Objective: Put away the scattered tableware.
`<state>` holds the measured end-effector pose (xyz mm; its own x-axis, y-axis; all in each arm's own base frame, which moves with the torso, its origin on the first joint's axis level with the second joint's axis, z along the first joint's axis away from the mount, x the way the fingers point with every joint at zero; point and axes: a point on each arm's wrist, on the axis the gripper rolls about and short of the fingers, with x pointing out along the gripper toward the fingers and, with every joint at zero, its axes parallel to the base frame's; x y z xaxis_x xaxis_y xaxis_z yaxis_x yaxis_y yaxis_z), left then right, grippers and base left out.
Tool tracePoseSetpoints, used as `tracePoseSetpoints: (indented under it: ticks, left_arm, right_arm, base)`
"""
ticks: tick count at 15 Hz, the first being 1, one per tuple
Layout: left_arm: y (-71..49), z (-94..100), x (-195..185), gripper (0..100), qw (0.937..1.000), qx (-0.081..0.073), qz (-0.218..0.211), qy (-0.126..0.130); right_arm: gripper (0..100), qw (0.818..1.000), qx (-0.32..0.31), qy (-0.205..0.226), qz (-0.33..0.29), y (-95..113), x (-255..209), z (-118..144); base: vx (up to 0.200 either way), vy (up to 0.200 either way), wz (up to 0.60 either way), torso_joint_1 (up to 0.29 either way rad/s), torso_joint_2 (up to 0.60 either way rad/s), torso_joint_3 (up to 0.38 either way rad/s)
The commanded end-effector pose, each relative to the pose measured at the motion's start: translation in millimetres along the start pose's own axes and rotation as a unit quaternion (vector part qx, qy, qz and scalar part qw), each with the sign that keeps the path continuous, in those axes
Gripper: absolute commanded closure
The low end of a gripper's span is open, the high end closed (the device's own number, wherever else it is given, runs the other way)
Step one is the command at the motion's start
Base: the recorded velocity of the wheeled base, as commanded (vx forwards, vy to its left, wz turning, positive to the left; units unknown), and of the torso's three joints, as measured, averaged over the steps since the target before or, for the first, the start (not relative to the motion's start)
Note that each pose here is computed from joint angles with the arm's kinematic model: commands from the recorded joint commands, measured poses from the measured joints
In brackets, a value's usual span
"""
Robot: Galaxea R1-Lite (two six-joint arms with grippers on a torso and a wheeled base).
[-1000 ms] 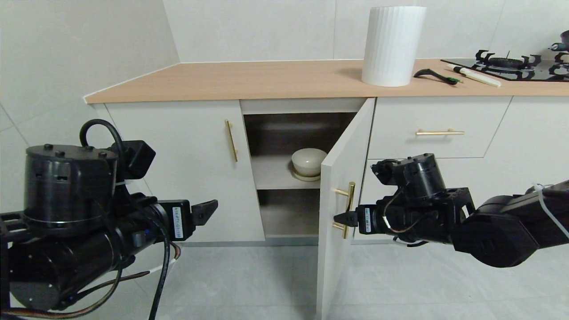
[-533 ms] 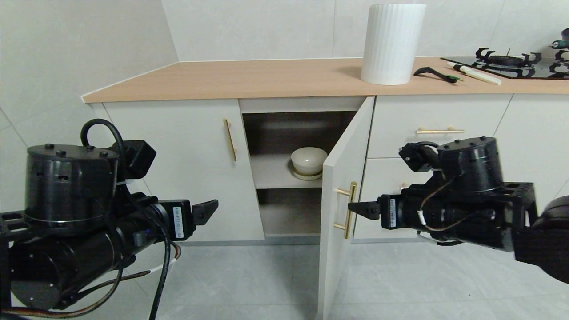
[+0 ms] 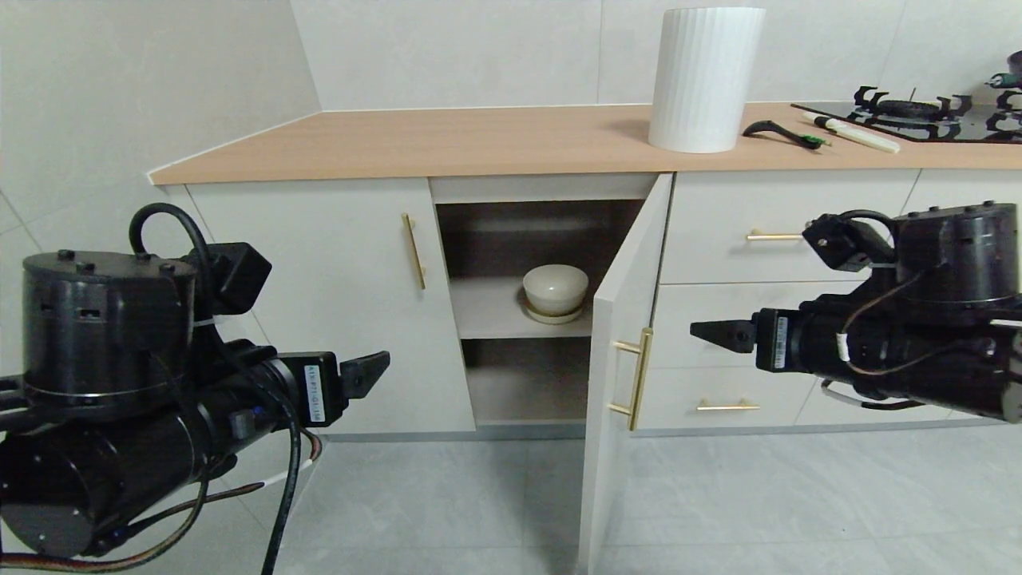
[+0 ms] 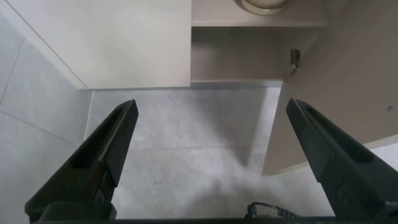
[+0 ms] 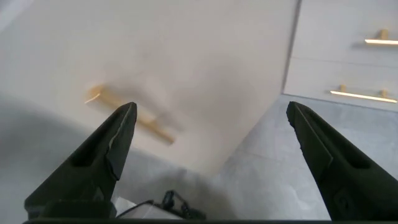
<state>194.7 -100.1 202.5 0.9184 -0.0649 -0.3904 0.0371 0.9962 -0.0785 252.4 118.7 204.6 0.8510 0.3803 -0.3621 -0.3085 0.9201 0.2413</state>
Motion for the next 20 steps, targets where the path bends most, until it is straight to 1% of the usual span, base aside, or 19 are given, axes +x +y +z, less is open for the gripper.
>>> tracePoseSetpoints:
  ticks: [1, 3, 5, 7, 11, 15, 18, 19, 20]
  left_arm:
    - [-0.7, -1.0, 1.3, 0, 1.0000, 0.001, 0.000, 0.003]
    - [-0.6, -1.1, 2.2, 0, 1.0000, 0.001, 0.002, 0.003]
    - [-1.0, -0.6, 2.1, 0, 1.0000, 0.001, 0.002, 0.001]
    - [-1.0, -0.6, 2.1, 0, 1.0000, 0.001, 0.002, 0.001]
    - [-0.2, -1.1, 0.6, 0, 1.0000, 0.002, 0.002, 0.002]
    - [-0.3, -1.5, 1.0, 0, 1.0000, 0.002, 0.002, 0.003]
    - [-0.8, -1.5, 2.1, 0, 1.0000, 0.002, 0.002, 0.004]
    - [-0.9, -1.1, 2.1, 0, 1.0000, 0.002, 0.002, 0.003]
    - [-1.2, -0.7, 2.4, 0, 1.0000, 0.001, 0.002, 0.003]
  right_arm:
    - [0, 0.999, 0.001, 0.044, -0.020, -12.6, 64.9, -28.5]
    - [0, 0.999, -0.009, 0.045, -0.002, 1.4, 93.3, -42.7]
    - [0, 0.998, -0.014, 0.058, -0.001, 11.0, 104.5, -55.1]
    - [0, 0.999, -0.013, 0.036, 0.008, 15.1, 109.0, -56.0]
    - [0, 0.999, 0.010, 0.023, 0.019, 23.6, 115.9, -61.0]
    - [0, 1.000, 0.014, 0.013, 0.023, 27.3, 123.6, -66.8]
    - [0, 1.000, 0.020, -0.011, 0.018, 28.9, 134.2, -69.8]
    - [0, 0.999, 0.032, -0.021, 0.016, 30.7, 137.7, -68.8]
    - [0, 0.999, 0.042, -0.027, 0.018, 34.3, 140.4, -68.0]
  base:
    - [0.000, 0.000, 0.00, 0.000, 0.00, 0.000]
    - [0.000, 0.000, 0.00, 0.000, 0.00, 0.000]
    - [0.000, 0.000, 0.00, 0.000, 0.00, 0.000]
    - [0.000, 0.000, 0.00, 0.000, 0.00, 0.000]
    - [0.000, 0.000, 0.00, 0.000, 0.00, 0.000]
    - [0.200, 0.000, 0.00, -0.004, 0.00, 0.001]
    - [0.200, 0.000, 0.00, 0.007, 0.00, 0.001]
    - [0.200, 0.000, 0.00, 0.022, 0.00, 0.002]
    - [0.000, 0.000, 0.00, 0.000, 0.00, 0.000]
